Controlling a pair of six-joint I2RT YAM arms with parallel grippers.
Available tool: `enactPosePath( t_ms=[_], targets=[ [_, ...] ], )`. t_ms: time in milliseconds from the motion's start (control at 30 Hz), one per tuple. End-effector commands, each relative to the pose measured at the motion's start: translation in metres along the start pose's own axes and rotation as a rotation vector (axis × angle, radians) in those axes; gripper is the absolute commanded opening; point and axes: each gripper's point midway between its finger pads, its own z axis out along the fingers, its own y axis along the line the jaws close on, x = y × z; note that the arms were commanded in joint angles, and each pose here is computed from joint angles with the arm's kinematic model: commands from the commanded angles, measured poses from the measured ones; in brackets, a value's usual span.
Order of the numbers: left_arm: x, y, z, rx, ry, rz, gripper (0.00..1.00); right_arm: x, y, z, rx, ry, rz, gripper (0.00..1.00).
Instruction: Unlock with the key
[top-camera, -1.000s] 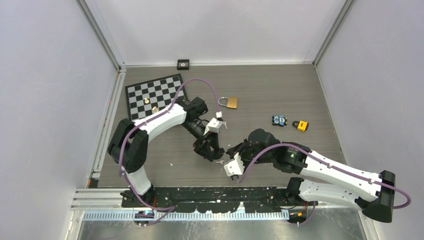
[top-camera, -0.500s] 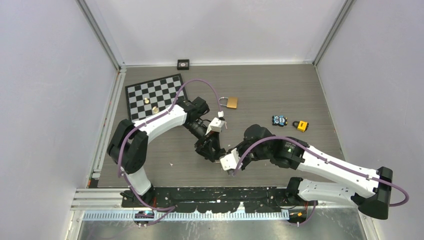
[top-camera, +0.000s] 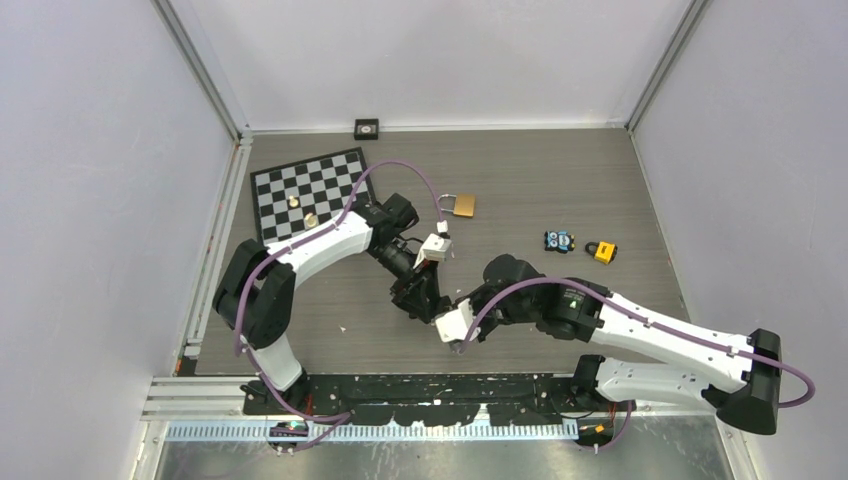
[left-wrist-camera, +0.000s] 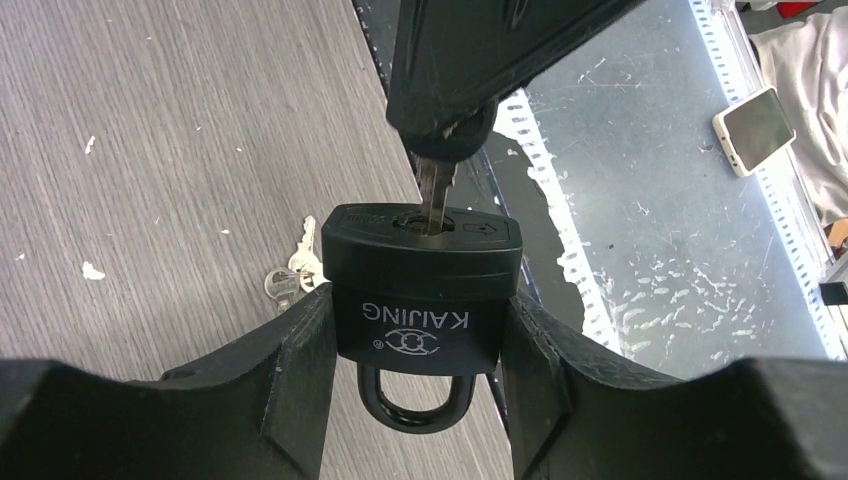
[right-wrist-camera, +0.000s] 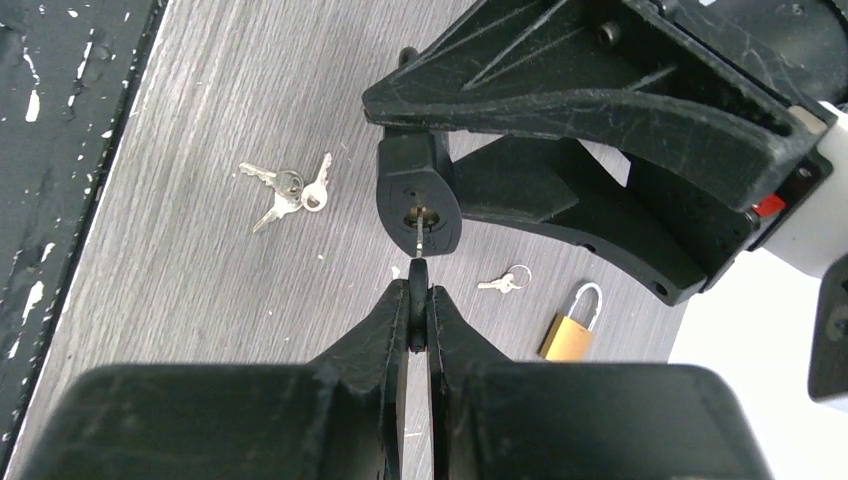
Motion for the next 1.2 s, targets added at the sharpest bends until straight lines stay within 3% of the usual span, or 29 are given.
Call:
enactPosePath(
  t_ms=[0,200,767,1167],
  targets=[
    [-0.036,-0.014,-0.003,0.051,-0.123,0.069,0.00,-0.003,-0.009,0.007,0.069,-0.006,-0.046,0.00],
    [-0.038,-0.014,-0.005,0.056,-0.139,0.064,0.00,0.005,-0.009,0.011,0.104,0.013,-0.084,0.00],
    [-0.045,-0.005,-0.005,0.020,-0.147,0.022,0.00,-0.006,-0.010,0.044,0.142,-0.008,0.020,0.01],
    [-0.043,-0.011,-0.006,0.052,-0.157,0.021,0.00,0.001,-0.030,0.022,0.295,0.013,-0.044,0.01]
  ],
)
